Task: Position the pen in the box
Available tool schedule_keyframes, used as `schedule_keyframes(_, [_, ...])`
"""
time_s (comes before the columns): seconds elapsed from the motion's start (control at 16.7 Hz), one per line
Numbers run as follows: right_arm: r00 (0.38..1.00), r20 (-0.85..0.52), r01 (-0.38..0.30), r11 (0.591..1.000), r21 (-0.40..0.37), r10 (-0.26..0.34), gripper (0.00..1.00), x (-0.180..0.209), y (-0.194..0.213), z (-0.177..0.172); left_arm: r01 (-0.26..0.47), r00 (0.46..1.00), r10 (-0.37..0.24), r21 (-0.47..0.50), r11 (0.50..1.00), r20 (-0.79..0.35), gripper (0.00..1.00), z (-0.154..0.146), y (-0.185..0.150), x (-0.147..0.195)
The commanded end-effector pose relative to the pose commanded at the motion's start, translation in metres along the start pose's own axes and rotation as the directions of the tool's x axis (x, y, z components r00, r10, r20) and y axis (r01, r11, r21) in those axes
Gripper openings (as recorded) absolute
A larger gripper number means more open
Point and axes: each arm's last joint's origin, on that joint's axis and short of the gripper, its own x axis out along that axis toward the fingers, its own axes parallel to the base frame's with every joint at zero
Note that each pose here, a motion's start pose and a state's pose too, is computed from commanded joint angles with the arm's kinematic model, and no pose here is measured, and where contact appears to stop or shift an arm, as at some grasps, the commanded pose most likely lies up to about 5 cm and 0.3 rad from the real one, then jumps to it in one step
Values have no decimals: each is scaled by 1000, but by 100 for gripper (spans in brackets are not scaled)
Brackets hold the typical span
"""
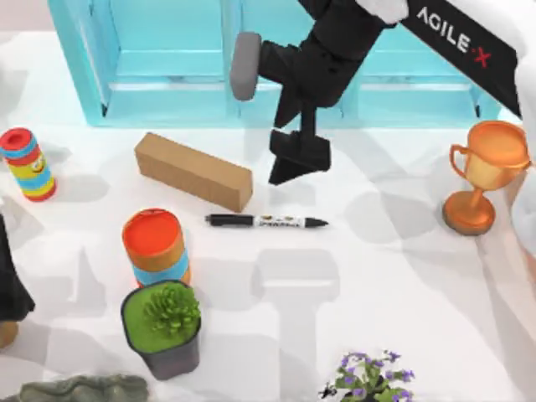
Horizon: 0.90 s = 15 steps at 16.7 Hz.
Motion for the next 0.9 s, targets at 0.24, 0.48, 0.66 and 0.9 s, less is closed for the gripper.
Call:
schedule_keyframes(0.24, [994, -73, -79, 997, 25, 81, 100, 37, -12, -10, 0, 1000, 0, 0, 1000, 0, 100, 0, 0, 0])
schedule_keyframes(0.48, [993, -77, -84, 996, 27, 86, 100, 39, -13, -10, 0, 1000, 0, 0, 1000, 0, 100, 0, 0, 0])
schedule_keyframes(0.66, [993, -77, -85, 996, 32, 87, 100, 41, -14, -12, 0, 1000, 0, 0, 1000, 0, 100, 0, 0, 0])
schedule_keyframes(0.9, [993, -77, -83, 996, 27, 84, 100, 66, -22, -22, 0, 1000, 0, 0, 1000, 0, 100, 0, 0, 0])
